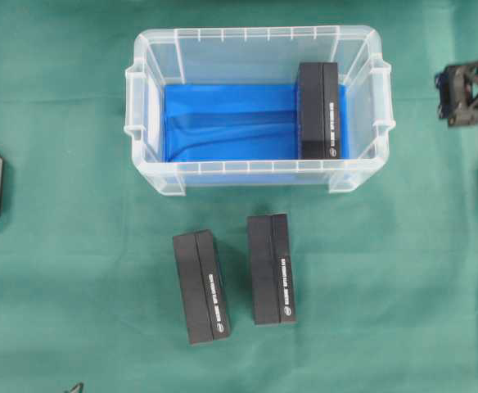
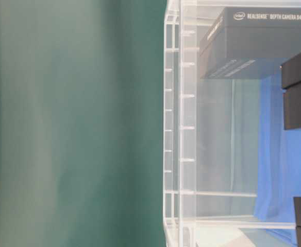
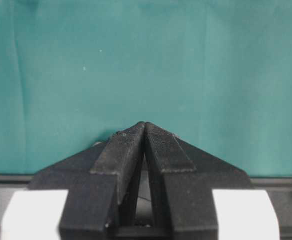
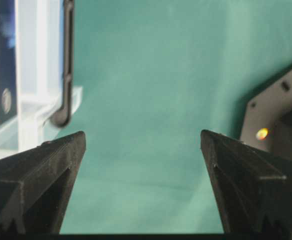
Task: Take the box out of the case with the right arm.
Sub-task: 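Move the open right gripper over the right black box in the case, then lower the right gripper around the right box and close it, then lift the right box up out of the case with the right gripper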
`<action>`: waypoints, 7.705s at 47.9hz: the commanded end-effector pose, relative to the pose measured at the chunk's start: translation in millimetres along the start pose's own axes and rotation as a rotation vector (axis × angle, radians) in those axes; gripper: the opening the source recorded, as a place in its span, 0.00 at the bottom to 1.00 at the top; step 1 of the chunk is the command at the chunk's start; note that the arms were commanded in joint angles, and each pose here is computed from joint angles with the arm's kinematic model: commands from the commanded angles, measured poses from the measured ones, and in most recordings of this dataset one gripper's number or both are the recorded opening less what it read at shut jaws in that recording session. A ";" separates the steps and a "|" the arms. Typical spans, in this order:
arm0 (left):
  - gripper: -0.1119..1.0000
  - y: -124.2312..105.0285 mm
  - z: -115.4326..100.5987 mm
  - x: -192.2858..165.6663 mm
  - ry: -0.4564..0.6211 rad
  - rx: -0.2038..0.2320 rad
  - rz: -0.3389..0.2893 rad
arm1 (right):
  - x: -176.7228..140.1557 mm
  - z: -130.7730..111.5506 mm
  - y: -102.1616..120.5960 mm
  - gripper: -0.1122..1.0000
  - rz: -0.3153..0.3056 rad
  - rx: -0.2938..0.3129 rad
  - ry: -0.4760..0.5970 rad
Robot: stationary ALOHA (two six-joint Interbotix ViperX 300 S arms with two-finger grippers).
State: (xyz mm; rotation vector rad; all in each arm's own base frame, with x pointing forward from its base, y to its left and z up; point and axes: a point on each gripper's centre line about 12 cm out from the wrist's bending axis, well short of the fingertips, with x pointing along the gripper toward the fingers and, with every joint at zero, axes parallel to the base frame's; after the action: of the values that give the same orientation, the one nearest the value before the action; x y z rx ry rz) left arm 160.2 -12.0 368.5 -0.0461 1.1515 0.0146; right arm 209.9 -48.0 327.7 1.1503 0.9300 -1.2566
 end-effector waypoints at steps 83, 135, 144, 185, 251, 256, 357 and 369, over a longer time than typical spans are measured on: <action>0.12 -0.3 4.3 -5.3 -0.022 0.003 0.000 | 5.8 15.7 87.0 0.91 0.105 -0.021 0.008; 0.12 -0.3 4.3 -5.3 -0.022 0.001 0.000 | 25.5 9.6 158.2 0.91 0.046 -0.080 0.059; 0.12 -0.3 4.1 -5.7 -0.023 0.003 -0.001 | 25.5 9.4 158.2 0.91 0.046 -0.080 0.061; 0.12 -0.3 4.4 -5.8 -0.022 0.001 0.000 | 28.2 9.1 159.2 0.91 0.045 -0.081 0.060; 0.12 -0.3 4.5 -5.3 -0.023 0.000 -0.001 | 111.9 -1.7 151.7 0.91 0.047 -0.046 0.068; 0.12 -0.3 4.5 -5.3 -0.023 0.000 -0.001 | 122.9 -4.2 153.1 0.91 0.044 -0.044 0.082; 0.12 -0.3 4.5 -5.3 -0.023 0.004 -0.001 | 5.6 9.2 153.4 0.68 0.035 0.022 -0.015; 0.12 -0.3 4.3 -5.7 -0.025 0.004 -0.001 | -26.6 12.3 153.4 0.68 0.037 0.022 -0.062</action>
State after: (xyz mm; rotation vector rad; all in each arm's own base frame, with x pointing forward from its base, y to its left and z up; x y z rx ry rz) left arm 160.2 -12.0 368.5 -0.0447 1.1515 0.0137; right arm 365.4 -63.3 347.1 1.1185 0.9075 -1.3024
